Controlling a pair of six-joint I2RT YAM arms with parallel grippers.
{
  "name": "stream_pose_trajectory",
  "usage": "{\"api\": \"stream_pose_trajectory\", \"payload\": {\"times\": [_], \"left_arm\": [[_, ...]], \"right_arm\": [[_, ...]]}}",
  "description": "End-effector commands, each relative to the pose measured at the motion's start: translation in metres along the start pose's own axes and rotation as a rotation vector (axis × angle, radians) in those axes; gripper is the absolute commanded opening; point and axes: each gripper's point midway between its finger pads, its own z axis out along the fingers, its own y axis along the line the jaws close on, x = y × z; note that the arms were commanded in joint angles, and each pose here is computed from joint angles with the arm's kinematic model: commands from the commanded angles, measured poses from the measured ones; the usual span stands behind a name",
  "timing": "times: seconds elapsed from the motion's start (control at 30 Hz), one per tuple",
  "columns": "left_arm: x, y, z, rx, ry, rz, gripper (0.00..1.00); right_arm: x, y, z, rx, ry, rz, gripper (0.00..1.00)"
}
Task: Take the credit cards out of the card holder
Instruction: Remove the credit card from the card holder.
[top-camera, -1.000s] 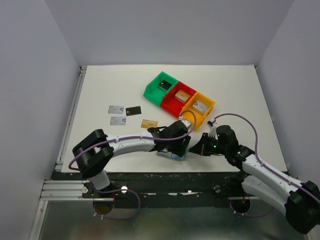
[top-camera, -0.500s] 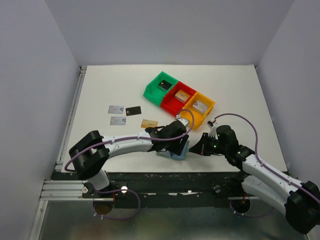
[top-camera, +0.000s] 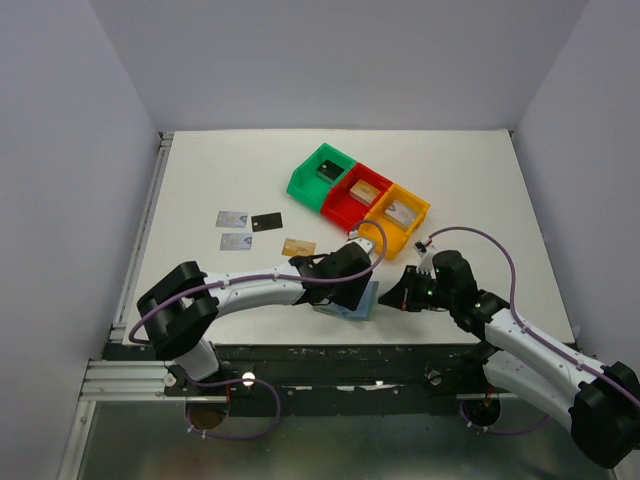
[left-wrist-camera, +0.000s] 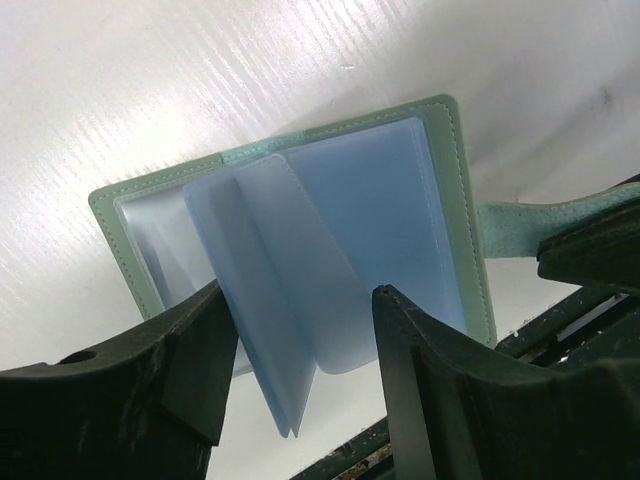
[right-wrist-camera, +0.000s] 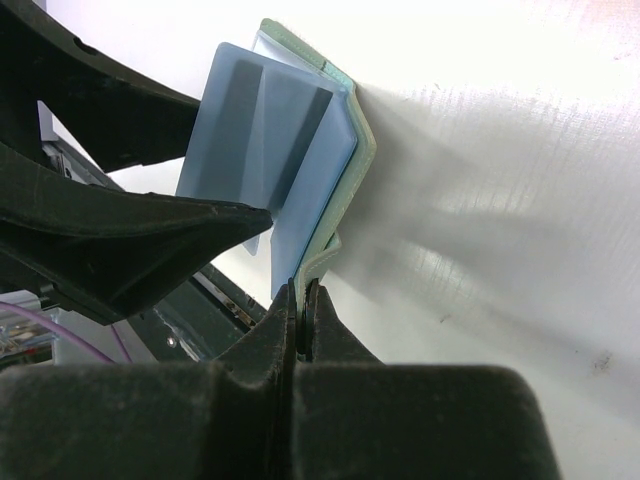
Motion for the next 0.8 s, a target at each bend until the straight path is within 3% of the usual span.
{"api": "stream_pose_trajectory", "payload": {"times": [0.0, 0.07, 0.13, 0.2, 0.33, 0.47, 0.73, 0.77], "left_arm": [[-0.008, -0.003, -0.009, 0.022, -0.043, -0.015, 0.66], [-0.009, -0.004, -0.011, 0.035, -0.048, -0.019, 0.66], [-0.011, -0.009, -0.014, 0.056, -0.056, -0.019, 0.66], [-0.014, -0.012, -0.016, 0.075, -0.065, -0.02, 0.66], [-0.017, -0.019, -0.017, 0.107, -0.07, -0.016, 0.66], [-0.019, -0.023, -0.019, 0.132, -0.078, -0.015, 0.66], [-0.02, -0.014, -0.023, 0.09, -0.093, -0.019, 0.71], [-0.02, -0.013, -0.024, 0.085, -0.094, -0.021, 0.72]], "right_arm": [[0.0, -0.004, -0.001, 0.021, -0.01, -0.001, 0.0], [-0.001, -0.006, -0.002, 0.038, -0.015, 0.002, 0.04], [-0.001, -0.008, -0.003, 0.051, -0.019, 0.006, 0.19], [-0.002, -0.008, -0.004, 0.056, -0.022, 0.007, 0.27], [-0.005, -0.007, -0.005, 0.059, -0.029, 0.009, 0.33], [-0.004, -0.009, -0.005, 0.07, -0.023, 0.012, 0.28], [-0.001, -0.013, -0.002, 0.087, -0.006, 0.017, 0.0], [-0.002, -0.012, -0.002, 0.086, -0.005, 0.015, 0.0]]}}
